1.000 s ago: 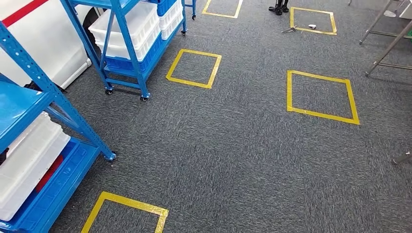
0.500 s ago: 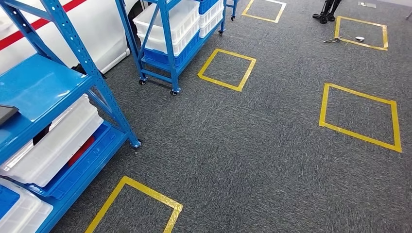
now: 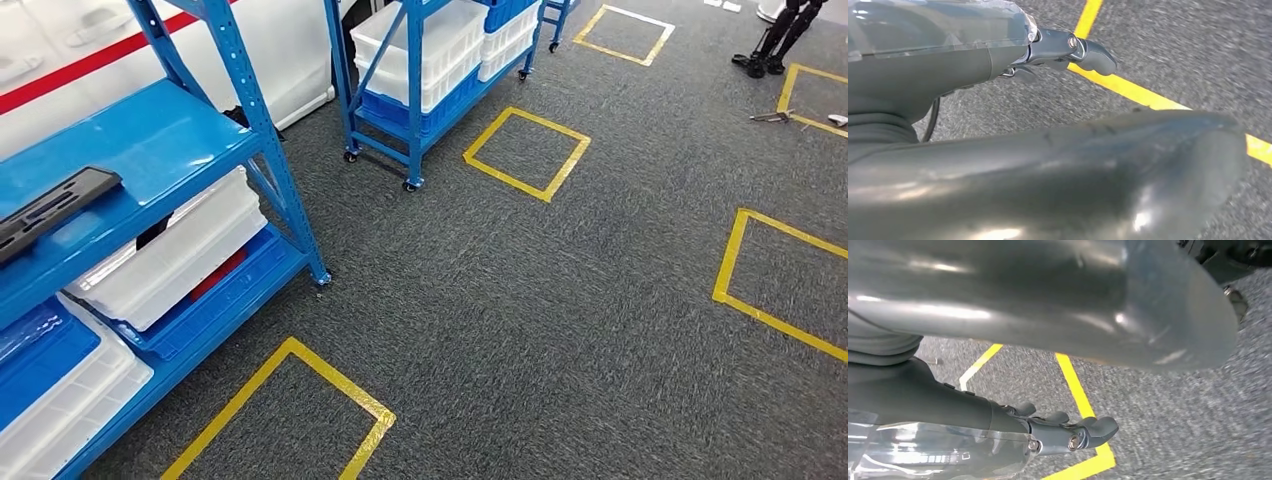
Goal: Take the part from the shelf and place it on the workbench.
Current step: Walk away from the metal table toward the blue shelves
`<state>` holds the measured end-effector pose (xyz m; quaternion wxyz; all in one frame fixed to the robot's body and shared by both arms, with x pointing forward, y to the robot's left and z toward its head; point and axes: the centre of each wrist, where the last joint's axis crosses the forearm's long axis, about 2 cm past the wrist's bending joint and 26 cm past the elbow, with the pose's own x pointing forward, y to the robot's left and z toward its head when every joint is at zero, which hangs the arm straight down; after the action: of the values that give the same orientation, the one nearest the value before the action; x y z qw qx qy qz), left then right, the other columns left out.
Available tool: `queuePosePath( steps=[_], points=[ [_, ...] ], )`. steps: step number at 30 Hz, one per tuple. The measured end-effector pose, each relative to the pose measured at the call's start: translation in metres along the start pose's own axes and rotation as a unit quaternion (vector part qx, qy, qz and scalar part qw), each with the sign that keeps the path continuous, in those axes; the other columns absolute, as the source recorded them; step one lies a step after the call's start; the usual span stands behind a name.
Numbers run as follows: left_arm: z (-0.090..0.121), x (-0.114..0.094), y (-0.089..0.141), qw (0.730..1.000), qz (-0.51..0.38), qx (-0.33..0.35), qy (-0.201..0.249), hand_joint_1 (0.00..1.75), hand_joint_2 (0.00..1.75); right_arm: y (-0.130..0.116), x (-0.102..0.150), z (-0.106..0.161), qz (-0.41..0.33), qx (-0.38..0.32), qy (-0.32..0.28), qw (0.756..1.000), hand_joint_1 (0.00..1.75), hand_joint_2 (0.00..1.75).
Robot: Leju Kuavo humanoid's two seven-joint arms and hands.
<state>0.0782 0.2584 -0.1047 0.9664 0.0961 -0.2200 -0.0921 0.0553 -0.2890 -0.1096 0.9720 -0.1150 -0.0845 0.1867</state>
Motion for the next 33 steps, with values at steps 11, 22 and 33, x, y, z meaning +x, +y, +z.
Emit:
queuePosePath(
  steps=[11,22,33],
  points=[
    [0.006,-0.027,0.006,0.995,-0.003,-0.002,0.098,0.0,0.0,0.021,0.005,0.005,-0.032,0.036,0.057,0.997,0.0,0.0],
    [0.001,-0.011,0.006,0.999,0.03,0.009,-0.009,0.0,0.0,0.017,0.011,0.004,0.015,0.029,0.002,0.999,0.0,0.0],
    [0.007,-0.002,-0.022,0.997,0.052,-0.007,0.051,0.0,0.0,-0.013,0.027,-0.002,0.043,-0.021,-0.032,0.998,0.0,0.0]
  ],
)
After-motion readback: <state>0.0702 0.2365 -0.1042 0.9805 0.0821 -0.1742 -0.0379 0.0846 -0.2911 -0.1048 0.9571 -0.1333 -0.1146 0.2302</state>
